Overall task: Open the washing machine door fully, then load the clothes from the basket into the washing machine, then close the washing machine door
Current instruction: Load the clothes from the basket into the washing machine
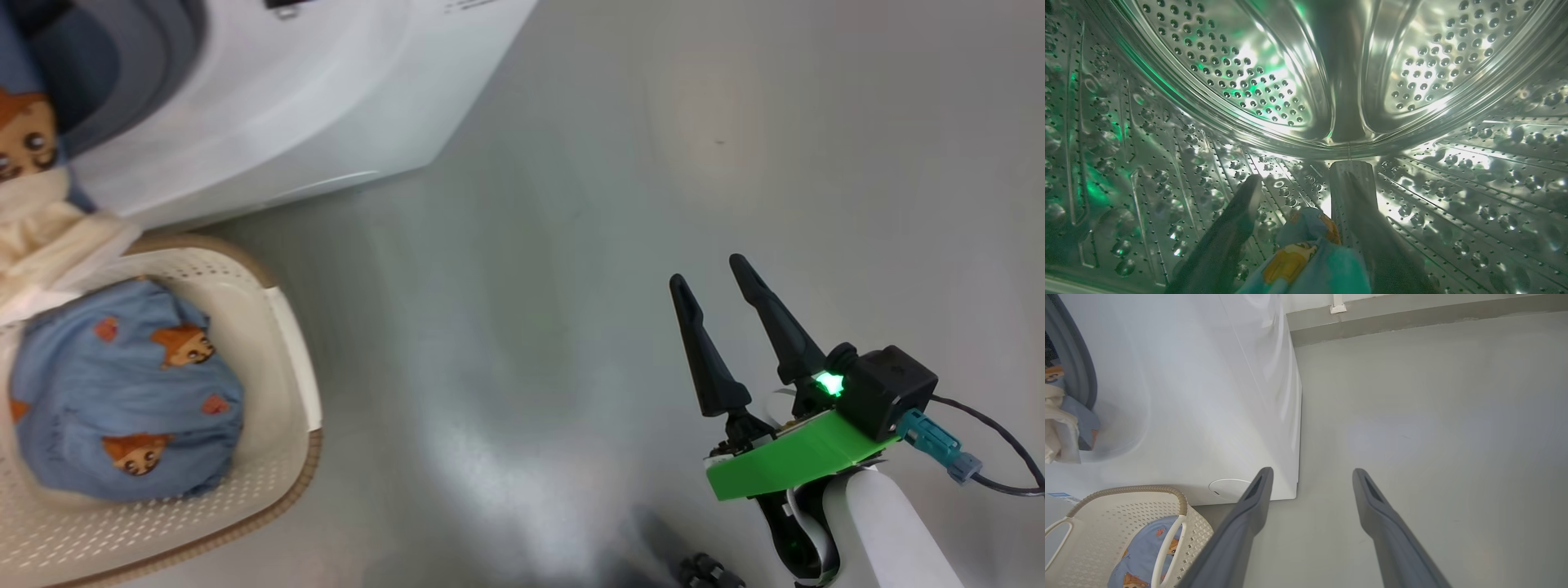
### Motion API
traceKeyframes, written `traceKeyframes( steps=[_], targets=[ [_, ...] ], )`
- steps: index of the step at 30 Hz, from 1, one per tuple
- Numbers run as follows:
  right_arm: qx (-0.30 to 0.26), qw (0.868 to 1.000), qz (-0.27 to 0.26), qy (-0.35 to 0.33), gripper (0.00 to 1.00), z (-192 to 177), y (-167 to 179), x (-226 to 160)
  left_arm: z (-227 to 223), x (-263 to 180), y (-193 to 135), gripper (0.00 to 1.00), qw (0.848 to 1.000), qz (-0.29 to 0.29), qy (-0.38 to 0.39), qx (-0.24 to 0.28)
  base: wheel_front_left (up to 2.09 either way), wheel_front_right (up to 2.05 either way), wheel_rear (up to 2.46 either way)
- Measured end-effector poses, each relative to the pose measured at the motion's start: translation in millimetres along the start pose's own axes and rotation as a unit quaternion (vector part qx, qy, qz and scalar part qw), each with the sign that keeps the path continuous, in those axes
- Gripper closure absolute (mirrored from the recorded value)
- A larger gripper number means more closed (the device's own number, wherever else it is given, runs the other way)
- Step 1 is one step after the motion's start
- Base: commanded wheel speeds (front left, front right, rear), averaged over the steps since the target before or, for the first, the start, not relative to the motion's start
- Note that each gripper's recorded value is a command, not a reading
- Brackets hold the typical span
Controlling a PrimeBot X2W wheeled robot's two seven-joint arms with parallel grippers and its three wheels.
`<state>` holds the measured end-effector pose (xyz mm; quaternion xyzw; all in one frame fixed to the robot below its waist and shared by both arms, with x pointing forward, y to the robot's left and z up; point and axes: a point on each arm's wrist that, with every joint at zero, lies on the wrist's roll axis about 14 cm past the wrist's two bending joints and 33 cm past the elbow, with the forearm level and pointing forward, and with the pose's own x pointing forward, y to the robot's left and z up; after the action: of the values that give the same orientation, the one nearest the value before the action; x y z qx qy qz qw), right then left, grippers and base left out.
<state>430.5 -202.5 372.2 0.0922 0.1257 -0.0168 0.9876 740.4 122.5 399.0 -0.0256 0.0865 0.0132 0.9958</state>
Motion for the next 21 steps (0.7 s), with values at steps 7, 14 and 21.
traceKeyframes(
  steps=[7, 14, 21],
  targets=[
    [0.003, 1.0, 0.018, -0.007, 0.0, 2.7, 11.8, 6.5, 15.1, -12.3, -1.0, 0.0, 1.0, 0.0, -0.014, -0.009, 0.0, 0.0, 0.0],
    [0.003, 0.999, 0.03, -0.021, 0.0, 10.8, 19.9, 11.1, 9.5, -36.8, -4.4, 0.0, 1.0, -0.004, -0.004, -0.02, 0.0, 0.0, 0.0],
    [-0.001, 0.998, 0.049, -0.026, 0.0, 14.2, 33.4, 12.7, 20.7, -56.9, -6.1, 0.0, 0.999, -0.016, -0.019, -0.02, 0.0, 0.0, 0.0]
  ],
)
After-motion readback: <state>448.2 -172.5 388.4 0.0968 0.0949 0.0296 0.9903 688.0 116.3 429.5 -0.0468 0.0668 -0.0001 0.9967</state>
